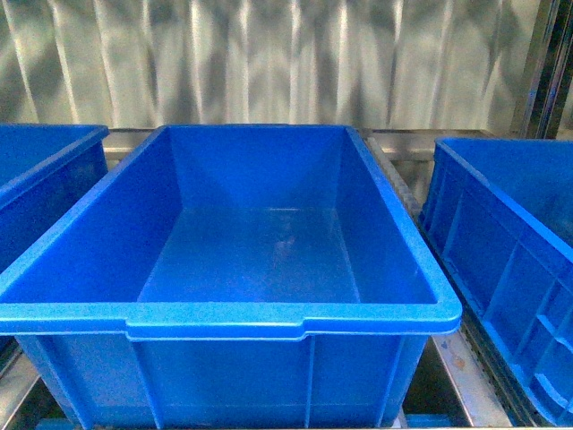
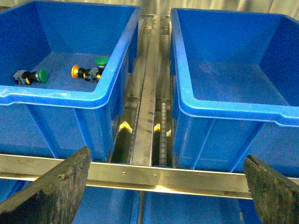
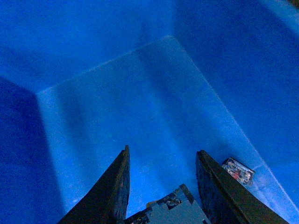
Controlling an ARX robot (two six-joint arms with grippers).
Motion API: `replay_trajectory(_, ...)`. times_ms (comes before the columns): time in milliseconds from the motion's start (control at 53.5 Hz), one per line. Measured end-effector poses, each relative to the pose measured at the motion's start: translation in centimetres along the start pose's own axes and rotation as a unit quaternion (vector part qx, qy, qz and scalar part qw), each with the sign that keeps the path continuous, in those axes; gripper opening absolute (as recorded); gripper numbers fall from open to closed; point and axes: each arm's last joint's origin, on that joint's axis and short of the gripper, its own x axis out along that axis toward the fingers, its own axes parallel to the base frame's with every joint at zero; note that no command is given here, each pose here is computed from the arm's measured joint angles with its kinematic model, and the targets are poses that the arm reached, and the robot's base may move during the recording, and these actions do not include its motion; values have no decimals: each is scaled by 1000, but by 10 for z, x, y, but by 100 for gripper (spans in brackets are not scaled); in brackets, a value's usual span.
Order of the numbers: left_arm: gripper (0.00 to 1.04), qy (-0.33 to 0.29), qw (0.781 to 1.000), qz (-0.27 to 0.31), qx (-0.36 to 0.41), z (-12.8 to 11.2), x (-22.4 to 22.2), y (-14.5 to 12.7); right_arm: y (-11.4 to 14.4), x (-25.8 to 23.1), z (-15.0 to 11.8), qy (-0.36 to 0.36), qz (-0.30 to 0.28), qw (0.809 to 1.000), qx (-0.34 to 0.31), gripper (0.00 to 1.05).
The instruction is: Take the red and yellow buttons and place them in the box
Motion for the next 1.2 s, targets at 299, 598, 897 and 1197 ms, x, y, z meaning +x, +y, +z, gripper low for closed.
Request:
replay_trajectory(299, 97, 0, 1000, 0, 0, 0, 0, 0, 8, 53, 2, 70, 0, 996, -49, 36)
replay_trajectory(598, 97, 0, 1000, 0, 0, 0, 0, 0, 11, 83, -9, 109, -17, 992, -65, 40)
replay_trajectory(897, 97, 0, 1000, 0, 0, 0, 0, 0, 6, 72, 2, 50, -8, 998, -39, 89)
replay_trajectory(1197, 97, 0, 1000, 0, 0, 0, 0, 0, -2, -35, 38, -74, 65, 995, -16, 98)
